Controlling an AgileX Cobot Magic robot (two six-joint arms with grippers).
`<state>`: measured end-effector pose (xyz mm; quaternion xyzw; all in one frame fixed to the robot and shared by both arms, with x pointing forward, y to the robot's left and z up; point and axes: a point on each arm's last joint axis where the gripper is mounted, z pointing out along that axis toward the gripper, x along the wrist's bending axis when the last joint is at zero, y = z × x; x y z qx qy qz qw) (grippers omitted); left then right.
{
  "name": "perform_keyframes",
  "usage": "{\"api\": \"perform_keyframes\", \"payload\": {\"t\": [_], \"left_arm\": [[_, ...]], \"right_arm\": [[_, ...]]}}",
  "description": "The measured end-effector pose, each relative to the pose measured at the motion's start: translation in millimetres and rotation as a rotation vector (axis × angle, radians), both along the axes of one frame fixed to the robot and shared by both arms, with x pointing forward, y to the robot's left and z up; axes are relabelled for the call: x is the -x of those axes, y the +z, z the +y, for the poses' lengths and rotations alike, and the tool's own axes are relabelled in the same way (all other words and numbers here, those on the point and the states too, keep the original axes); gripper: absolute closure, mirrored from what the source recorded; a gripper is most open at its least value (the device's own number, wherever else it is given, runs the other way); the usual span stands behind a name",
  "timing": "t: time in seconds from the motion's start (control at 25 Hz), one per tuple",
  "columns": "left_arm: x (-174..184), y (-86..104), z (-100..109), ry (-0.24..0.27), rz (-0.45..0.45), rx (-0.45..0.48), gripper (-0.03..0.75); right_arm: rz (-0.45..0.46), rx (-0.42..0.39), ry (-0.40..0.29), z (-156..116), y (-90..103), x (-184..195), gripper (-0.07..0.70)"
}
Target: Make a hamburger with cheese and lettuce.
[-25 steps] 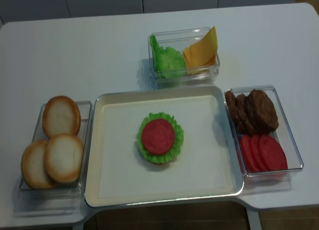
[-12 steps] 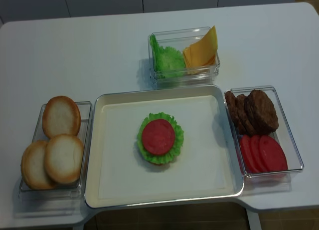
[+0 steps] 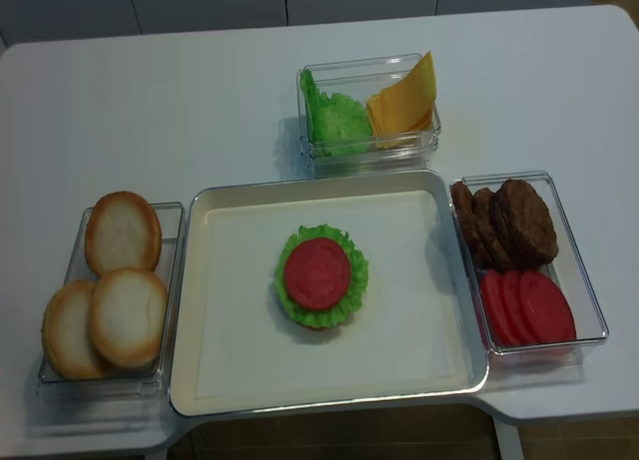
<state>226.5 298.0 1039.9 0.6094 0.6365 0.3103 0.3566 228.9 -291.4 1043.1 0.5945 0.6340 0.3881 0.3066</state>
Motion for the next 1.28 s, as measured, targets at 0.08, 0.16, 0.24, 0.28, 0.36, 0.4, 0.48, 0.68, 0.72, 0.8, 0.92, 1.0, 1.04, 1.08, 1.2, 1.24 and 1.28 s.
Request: {"api": "perform_keyframes", "payload": {"t": [0.08, 0.16, 0.24, 0.28, 0.36, 0.4, 0.48, 0.68, 0.72, 0.8, 0.92, 1.0, 1.04, 1.08, 1.2, 1.24, 1.28], "left_arm": [[0.0, 0.0, 0.0, 0.0, 0.0, 0.0, 0.292], [0.0, 0.0, 0.0, 0.0, 0.0, 0.0, 0.292], [0.0, 0.0, 0.0, 0.0, 0.0, 0.0, 0.292], [0.0, 0.0, 0.0, 0.0, 0.0, 0.0, 0.292], [0.0, 0.0, 0.0, 0.0, 0.0, 0.0, 0.292], [0.0, 0.0, 0.0, 0.0, 0.0, 0.0, 0.292], [0.0, 0.0, 0.0, 0.0, 0.0, 0.0, 0.292], [0.0, 0.0, 0.0, 0.0, 0.0, 0.0, 0.292], [0.0, 0.0, 0.0, 0.0, 0.0, 0.0, 0.292], [0.0, 0.0, 0.0, 0.0, 0.0, 0.0, 0.292], [0.0, 0.0, 0.0, 0.0, 0.0, 0.0, 0.292], [0.0, 0.0, 0.0, 0.0, 0.0, 0.0, 0.292], [0.0, 0.0, 0.0, 0.0, 0.0, 0.0, 0.292], [0.0, 0.0, 0.0, 0.0, 0.0, 0.0, 0.292], [0.0, 0.0, 0.0, 0.0, 0.0, 0.0, 0.292], [0.0, 0.0, 0.0, 0.0, 0.0, 0.0, 0.292], [0.0, 0.0, 0.0, 0.0, 0.0, 0.0, 0.292]], "right_arm": [[0.0, 0.0, -0.012, 0.1, 0.0, -0.1, 0.204], [0.0, 0.0, -0.012, 0.1, 0.0, -0.1, 0.22], [0.0, 0.002, -0.011, 0.1, 0.0, -0.1, 0.233], [0.0, 0.001, -0.011, 0.1, 0.0, -0.1, 0.239], [0.0, 0.001, -0.012, 0.1, 0.0, -0.1, 0.251], [0.0, 0.001, -0.012, 0.1, 0.0, -0.1, 0.258], [0.0, 0.001, -0.012, 0.1, 0.0, -0.1, 0.266], [-0.003, 0.015, 0.008, 1.1, 0.1, 0.0, 0.27], [-0.004, 0.016, 0.014, 1.5, 0.1, 0.0, 0.27], [-0.006, 0.023, 0.026, 2.1, 0.2, 0.1, 0.271], [-0.006, 0.023, 0.031, 2.4, 0.2, 0.1, 0.271], [-0.006, 0.022, 0.032, 2.5, 0.3, 0.2, 0.274], [-0.006, 0.022, 0.032, 2.5, 0.3, 0.2, 0.279], [-0.006, 0.022, 0.032, 2.5, 0.3, 0.2, 0.283], [-0.006, 0.022, 0.032, 2.5, 0.3, 0.2, 0.307], [-0.006, 0.022, 0.032, 2.5, 0.3, 0.2, 0.316], [-0.006, 0.022, 0.032, 2.5, 0.3, 0.2, 0.326]]}}
